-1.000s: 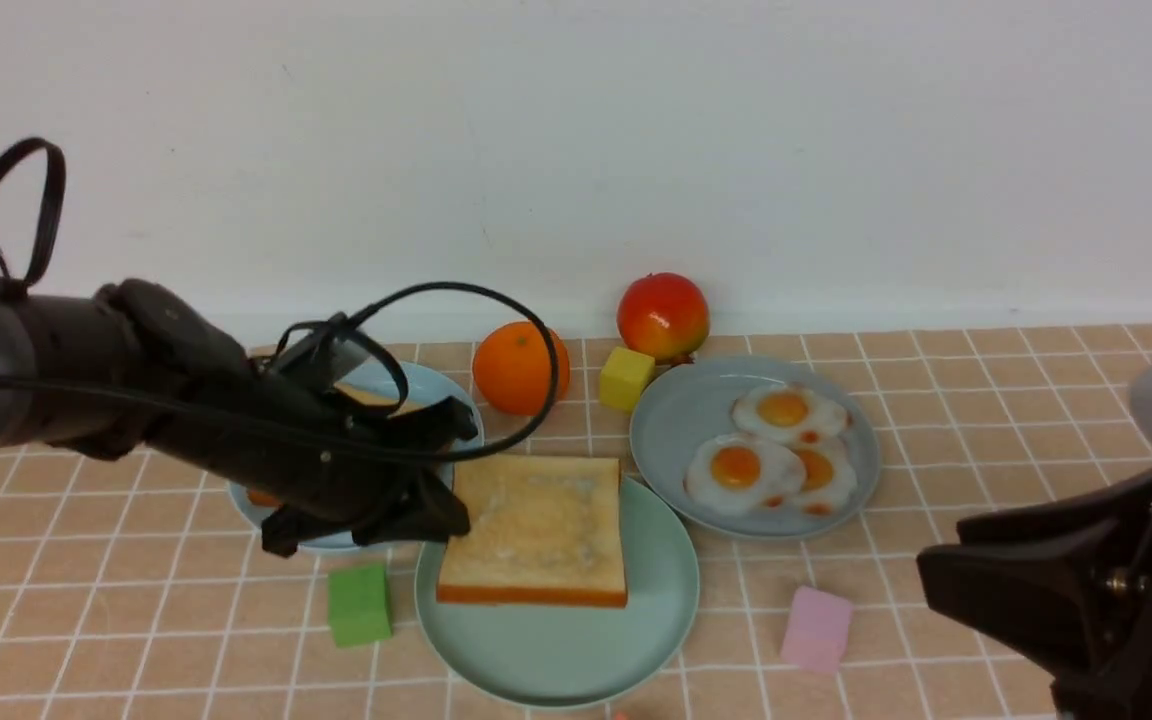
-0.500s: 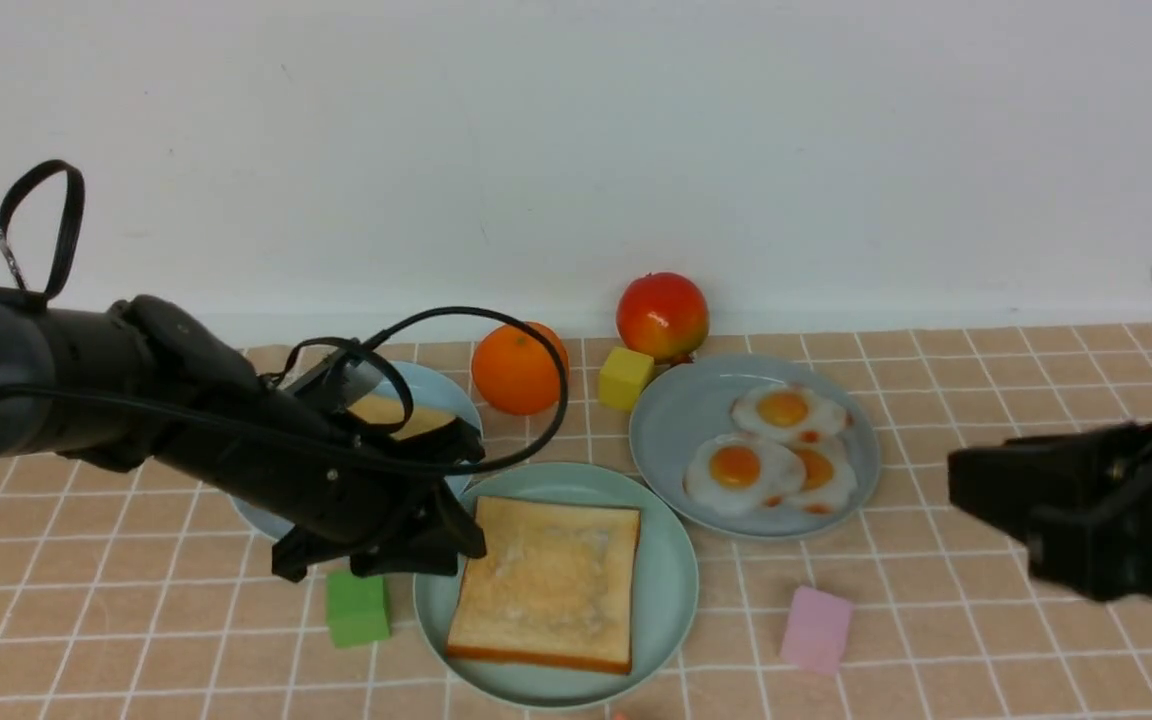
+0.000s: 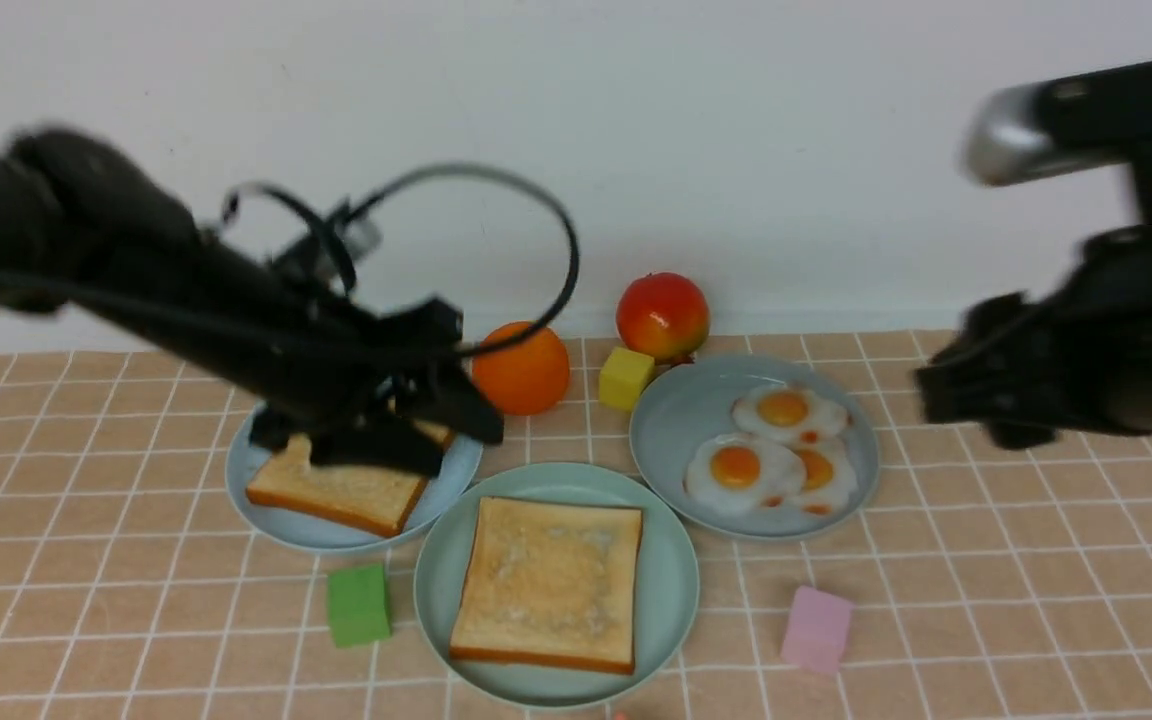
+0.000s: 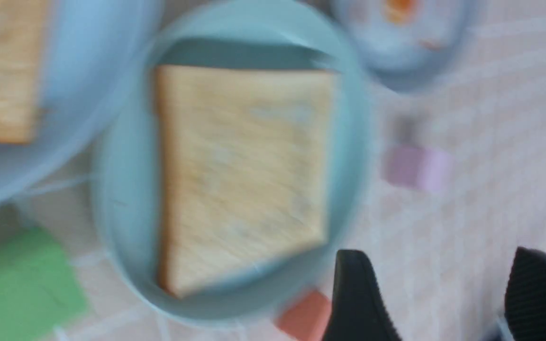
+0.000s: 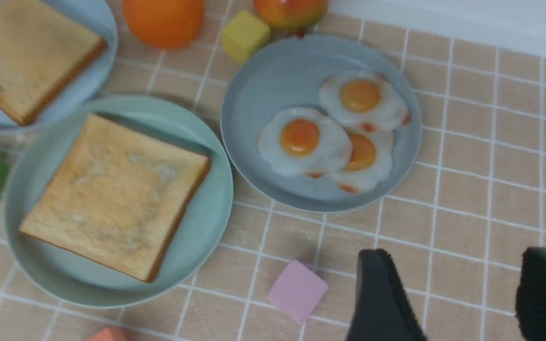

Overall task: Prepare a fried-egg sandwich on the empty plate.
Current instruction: Use the right arm to grab a fried egg

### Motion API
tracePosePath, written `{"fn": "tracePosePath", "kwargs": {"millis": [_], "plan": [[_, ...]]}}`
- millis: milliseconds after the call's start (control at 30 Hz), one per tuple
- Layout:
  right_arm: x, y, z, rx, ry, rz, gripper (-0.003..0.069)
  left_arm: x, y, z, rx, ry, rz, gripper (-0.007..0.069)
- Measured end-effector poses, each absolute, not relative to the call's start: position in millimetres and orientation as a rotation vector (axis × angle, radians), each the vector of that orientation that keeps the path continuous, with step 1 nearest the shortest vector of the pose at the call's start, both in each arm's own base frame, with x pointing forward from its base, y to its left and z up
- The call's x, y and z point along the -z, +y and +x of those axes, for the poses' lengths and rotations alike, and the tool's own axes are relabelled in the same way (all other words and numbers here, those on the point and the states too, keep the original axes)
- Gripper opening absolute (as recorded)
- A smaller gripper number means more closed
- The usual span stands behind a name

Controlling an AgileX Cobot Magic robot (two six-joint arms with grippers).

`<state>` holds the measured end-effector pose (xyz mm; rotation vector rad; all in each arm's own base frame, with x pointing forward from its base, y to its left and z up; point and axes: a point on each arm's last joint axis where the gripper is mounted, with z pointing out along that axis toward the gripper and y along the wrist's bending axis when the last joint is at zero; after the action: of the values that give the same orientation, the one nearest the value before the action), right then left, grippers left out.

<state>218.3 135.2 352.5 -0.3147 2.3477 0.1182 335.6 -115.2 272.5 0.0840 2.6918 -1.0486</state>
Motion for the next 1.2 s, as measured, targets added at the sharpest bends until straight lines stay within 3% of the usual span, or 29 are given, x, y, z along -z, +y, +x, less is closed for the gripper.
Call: {"fn": "tracePosePath", "kwargs": {"millis": [200, 433, 633, 933, 1200], "plan": [[-326, 130, 272, -0.155, 2.481, -0.177, 0.0400, -306, -115, 300, 1.031, 2.738, 0.312, 0.0425], [-283, 99, 322, -0.495, 2.626, 0.069, 0.0400, -334, -125, 237, 0.907, 2.562, 0.644, 0.0393], [-251, 98, 355, -0.657, 2.640, -0.004, 0.0400, -331, -139, 190, 0.862, 2.389, 0.976, 0.0355], [-217, 107, 398, -0.675, 2.749, -0.063, 0.0400, -321, -139, 191, 0.831, 2.385, 0.924, 0.0290], [-228, 101, 425, -0.487, 2.754, -0.083, 0.0400, -321, -139, 191, 0.832, 2.388, 0.912, 0.0251]]}}
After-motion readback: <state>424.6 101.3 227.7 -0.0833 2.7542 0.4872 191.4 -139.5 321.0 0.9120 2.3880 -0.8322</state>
